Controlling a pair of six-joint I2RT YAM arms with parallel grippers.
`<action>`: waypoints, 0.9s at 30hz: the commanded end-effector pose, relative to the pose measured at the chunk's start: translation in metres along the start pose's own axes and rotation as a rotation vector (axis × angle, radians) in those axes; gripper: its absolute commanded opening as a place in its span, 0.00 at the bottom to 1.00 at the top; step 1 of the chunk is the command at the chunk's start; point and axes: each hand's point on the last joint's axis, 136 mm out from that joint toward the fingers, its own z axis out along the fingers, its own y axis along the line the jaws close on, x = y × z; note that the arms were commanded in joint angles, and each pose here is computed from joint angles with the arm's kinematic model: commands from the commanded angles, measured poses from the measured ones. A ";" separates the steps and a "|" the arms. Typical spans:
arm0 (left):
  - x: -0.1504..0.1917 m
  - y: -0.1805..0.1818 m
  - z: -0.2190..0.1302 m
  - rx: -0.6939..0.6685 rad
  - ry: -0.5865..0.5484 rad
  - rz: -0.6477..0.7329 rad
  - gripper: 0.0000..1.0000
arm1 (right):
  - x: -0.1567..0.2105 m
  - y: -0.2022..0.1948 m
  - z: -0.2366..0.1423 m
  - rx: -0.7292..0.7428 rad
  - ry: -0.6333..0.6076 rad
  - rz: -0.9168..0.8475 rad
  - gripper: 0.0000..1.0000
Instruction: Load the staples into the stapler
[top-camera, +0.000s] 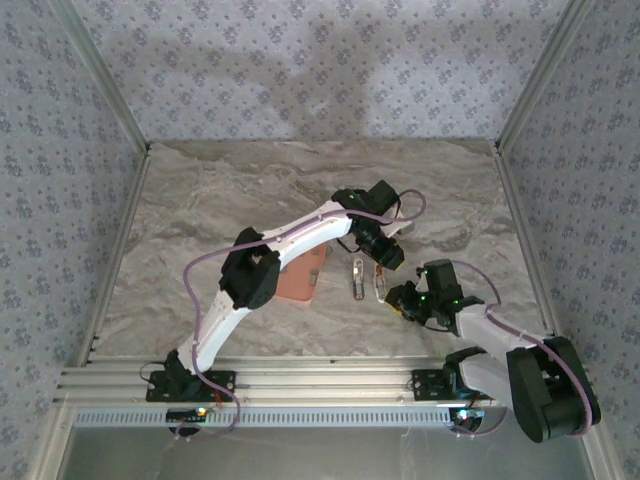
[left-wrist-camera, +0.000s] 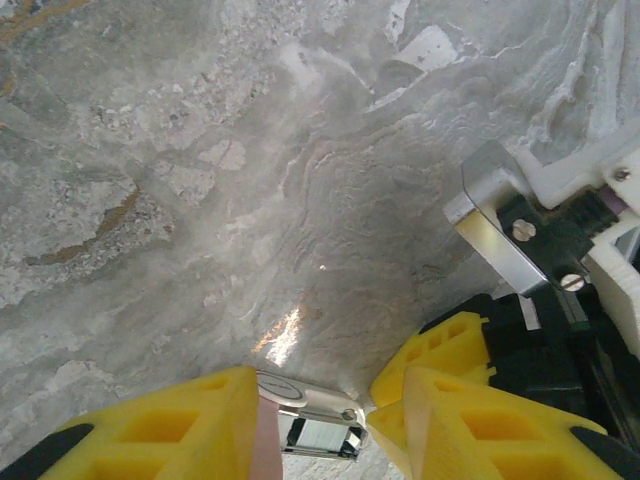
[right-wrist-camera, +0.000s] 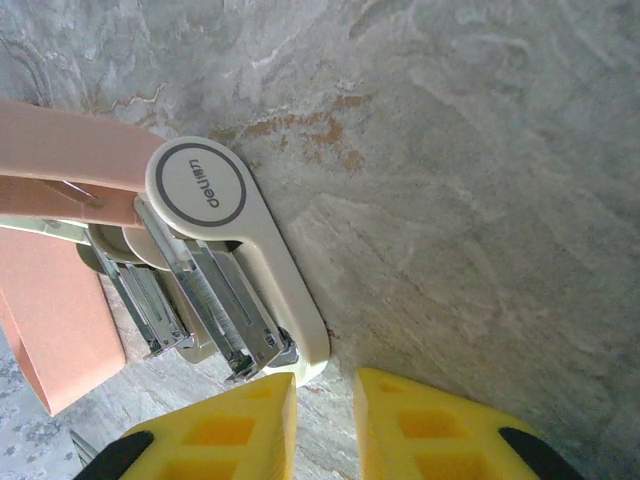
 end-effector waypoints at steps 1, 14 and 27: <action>0.009 -0.023 -0.004 0.065 0.026 0.007 0.43 | -0.001 -0.010 0.001 0.032 -0.013 -0.001 0.22; 0.021 -0.037 -0.002 0.105 0.010 -0.033 0.42 | -0.004 -0.014 0.000 0.043 -0.032 -0.006 0.22; 0.013 -0.037 -0.016 0.084 -0.135 -0.092 0.46 | -0.005 -0.009 -0.007 0.025 -0.047 -0.023 0.23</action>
